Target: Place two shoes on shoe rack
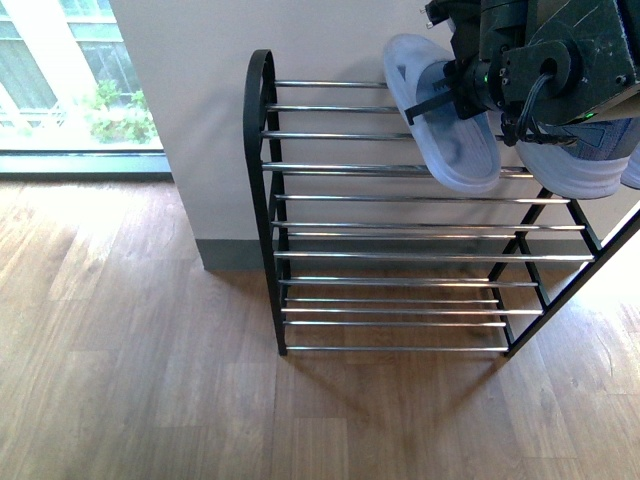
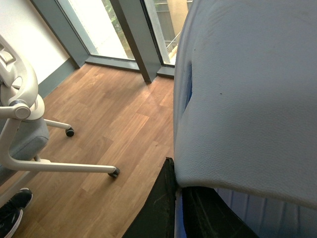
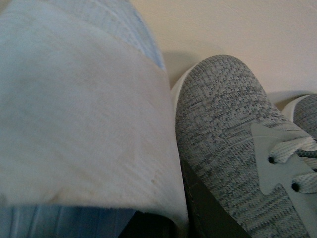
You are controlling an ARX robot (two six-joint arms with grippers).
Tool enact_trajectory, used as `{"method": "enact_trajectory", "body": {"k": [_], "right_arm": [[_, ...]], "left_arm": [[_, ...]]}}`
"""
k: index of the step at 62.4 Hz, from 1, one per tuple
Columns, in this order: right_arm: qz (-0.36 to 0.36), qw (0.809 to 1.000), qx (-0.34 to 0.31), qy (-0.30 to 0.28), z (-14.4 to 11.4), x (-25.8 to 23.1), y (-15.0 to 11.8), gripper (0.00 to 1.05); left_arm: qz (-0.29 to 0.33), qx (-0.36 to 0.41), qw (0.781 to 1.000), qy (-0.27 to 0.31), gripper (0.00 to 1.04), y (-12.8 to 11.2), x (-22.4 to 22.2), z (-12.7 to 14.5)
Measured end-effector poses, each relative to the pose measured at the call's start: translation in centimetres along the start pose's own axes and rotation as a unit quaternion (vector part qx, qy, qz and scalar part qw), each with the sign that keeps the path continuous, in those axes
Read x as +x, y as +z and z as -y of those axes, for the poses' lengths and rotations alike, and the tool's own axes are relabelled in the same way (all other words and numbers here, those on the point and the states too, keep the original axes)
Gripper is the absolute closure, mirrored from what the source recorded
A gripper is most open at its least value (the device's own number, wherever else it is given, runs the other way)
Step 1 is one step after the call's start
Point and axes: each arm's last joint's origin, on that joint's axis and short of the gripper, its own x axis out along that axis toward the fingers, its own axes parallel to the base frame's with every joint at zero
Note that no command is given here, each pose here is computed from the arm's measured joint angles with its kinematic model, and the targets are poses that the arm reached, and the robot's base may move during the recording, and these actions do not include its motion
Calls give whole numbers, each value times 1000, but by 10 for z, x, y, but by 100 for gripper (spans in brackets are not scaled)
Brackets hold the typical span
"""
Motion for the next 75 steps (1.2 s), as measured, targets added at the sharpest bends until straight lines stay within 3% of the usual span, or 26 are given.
{"method": "enact_trajectory", "body": {"k": [16,38,53,67,75], "right_arm": [[1,1000,-6,-12,3,2,0,101],[-5,999,15,40,12,-20,21,48],[-26,996,41,76,51,-68,38,9],[28,995,92,29,129,-115,54,10],[173,968,182,28,142,-135,46,28]], "left_arm": [[0,0,1000,0,103,0,0,0],[0,0,1000,0,103,0,0,0],[0,0,1000,0,103,0,0,0],[0,0,1000,0,103,0,0,0],[0,0,1000,0,103,0,0,0]]}}
